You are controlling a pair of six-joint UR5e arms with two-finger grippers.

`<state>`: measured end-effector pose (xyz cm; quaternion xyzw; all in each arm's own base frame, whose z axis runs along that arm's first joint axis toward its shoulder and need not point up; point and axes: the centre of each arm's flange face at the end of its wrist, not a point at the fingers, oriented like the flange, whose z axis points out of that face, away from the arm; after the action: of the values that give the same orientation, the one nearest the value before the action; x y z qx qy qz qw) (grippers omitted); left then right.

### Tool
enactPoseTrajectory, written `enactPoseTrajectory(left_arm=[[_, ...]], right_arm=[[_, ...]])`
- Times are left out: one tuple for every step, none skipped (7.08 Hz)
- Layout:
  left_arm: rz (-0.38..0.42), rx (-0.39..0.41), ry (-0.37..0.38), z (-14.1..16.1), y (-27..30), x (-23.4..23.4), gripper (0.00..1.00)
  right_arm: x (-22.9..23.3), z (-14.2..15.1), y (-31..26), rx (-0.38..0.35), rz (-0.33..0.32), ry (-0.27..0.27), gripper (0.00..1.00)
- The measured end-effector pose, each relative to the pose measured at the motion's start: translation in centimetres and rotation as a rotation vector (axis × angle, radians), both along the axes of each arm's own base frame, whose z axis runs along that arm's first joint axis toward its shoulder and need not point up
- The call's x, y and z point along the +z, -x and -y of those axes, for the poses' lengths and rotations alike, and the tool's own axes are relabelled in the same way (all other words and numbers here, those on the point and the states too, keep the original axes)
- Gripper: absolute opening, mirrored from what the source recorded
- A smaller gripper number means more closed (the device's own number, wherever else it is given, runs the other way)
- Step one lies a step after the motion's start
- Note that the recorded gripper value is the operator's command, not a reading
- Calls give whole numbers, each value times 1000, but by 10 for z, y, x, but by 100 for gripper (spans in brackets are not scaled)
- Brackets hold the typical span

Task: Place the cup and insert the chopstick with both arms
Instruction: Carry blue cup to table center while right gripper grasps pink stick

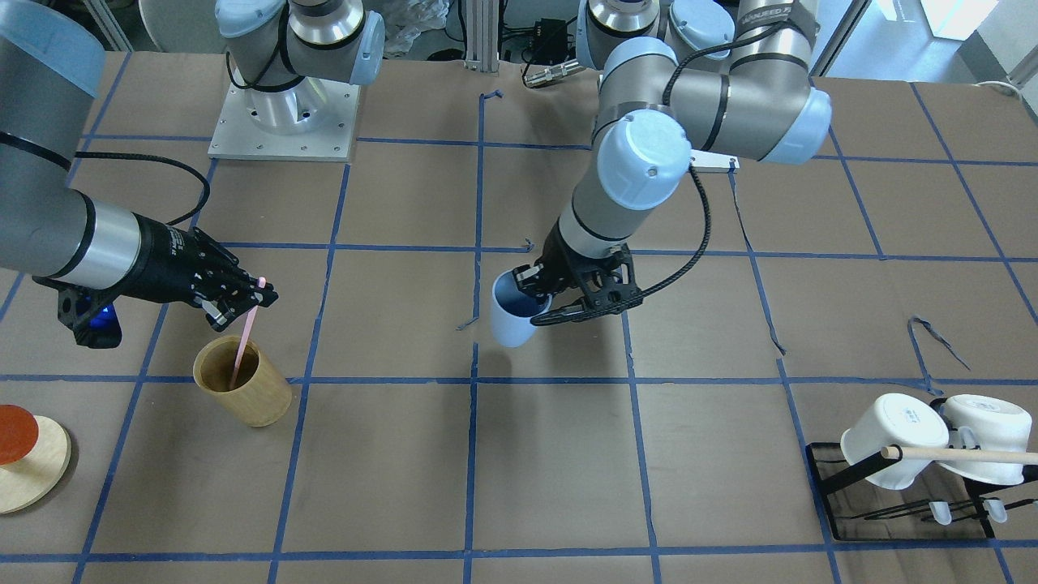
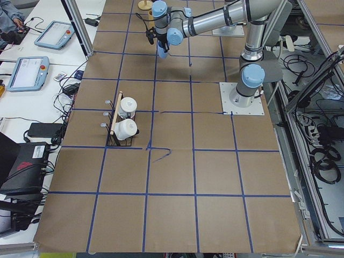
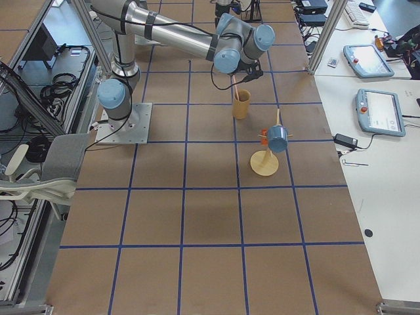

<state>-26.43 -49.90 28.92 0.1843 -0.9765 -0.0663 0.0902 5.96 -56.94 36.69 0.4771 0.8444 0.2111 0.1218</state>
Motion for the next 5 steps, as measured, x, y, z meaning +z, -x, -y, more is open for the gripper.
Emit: enactPoseTrajectory(left_arm=[[-14, 33, -18, 1, 28, -14, 0], [-12, 32, -32, -1, 48, -26, 0], [2, 15, -40, -5, 61, -34, 0], [33, 0, -32, -7, 65, -38, 0], [71, -11, -18, -6, 64, -39, 0]], right_arm=[[12, -7, -2, -5, 6, -3, 0], [23, -13, -3, -7, 11, -11, 0], [38, -19, -5, -7, 14, -15, 0], [55, -24, -8, -9, 25, -13, 0], [74, -26, -13, -12, 42, -9, 0]])
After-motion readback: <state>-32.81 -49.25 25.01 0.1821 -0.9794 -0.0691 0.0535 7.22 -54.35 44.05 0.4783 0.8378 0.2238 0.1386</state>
